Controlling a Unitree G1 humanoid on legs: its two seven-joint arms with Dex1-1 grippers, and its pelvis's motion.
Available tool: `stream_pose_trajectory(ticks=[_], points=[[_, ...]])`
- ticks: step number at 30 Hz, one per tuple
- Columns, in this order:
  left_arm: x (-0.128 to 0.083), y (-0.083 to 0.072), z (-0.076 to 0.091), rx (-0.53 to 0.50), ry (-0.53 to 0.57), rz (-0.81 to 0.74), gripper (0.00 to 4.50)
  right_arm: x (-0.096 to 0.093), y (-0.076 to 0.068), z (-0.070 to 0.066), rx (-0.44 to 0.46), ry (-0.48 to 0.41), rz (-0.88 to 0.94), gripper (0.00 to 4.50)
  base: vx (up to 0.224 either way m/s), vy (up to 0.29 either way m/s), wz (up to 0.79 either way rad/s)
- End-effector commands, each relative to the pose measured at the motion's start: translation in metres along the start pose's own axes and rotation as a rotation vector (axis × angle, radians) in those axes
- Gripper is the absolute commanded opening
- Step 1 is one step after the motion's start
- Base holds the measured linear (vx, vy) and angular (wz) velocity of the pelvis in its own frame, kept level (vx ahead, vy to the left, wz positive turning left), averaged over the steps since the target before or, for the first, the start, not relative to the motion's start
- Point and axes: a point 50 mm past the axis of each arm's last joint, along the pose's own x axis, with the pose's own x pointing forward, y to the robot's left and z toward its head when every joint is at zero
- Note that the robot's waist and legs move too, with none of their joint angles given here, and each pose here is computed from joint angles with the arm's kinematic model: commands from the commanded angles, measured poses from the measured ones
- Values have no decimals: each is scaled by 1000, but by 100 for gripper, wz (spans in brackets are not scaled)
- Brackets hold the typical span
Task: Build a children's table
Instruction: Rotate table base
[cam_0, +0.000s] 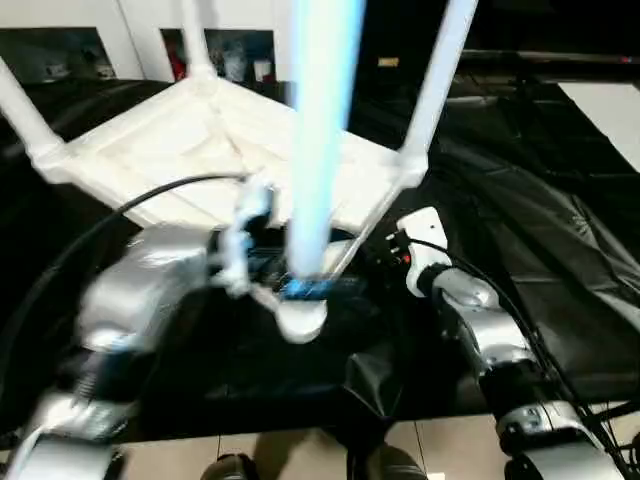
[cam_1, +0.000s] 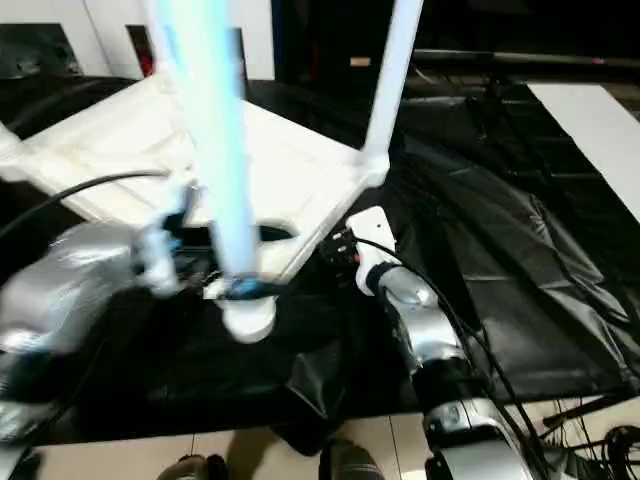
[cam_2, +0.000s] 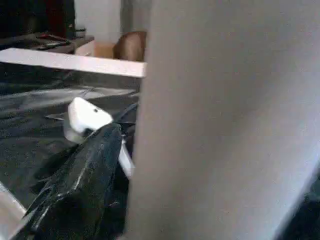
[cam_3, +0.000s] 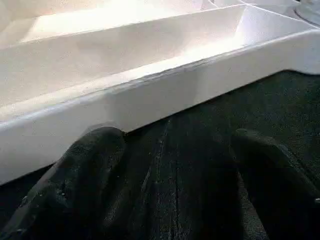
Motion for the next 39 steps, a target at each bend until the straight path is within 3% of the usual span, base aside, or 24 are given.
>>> stream_pose_trajectory(ticks=[1, 4, 11, 16, 19, 29, 33, 37, 39], points=[[5, 8, -3, 54, 42, 57, 395, 2, 2, 4, -14, -13, 11, 405, 0, 0, 0], [12, 10, -2, 70, 33, 67, 395, 3, 4, 6, 2, -26, 31, 405, 0, 0, 0], [44, 2, 0, 76, -27, -29, 395, 5, 26, 10, 14, -68, 173, 405, 0, 0, 0], [52, 6, -4, 108, -15, 0, 395, 5, 25, 10, 3, -68, 168, 405, 0, 0, 0], [57, 11, -7, 135, -8, 53, 395, 4, 16, 11, 4, -72, 137, 405, 0, 0, 0], [72, 17, -6, 155, -35, 94, 395, 0, 20, 8, 8, -84, 187, 405, 0, 0, 0], [75, 20, -7, 155, -33, 116, 395, -1, 12, 7, -19, -77, 137, 405, 0, 0, 0], [52, 28, -3, 152, -48, 111, 395, -15, -19, 20, 5, -146, 38, 405, 0, 0, 0], [47, 29, -3, 153, -39, 97, 395, -18, -24, 22, 1, -153, 43, 405, 0, 0, 0]])
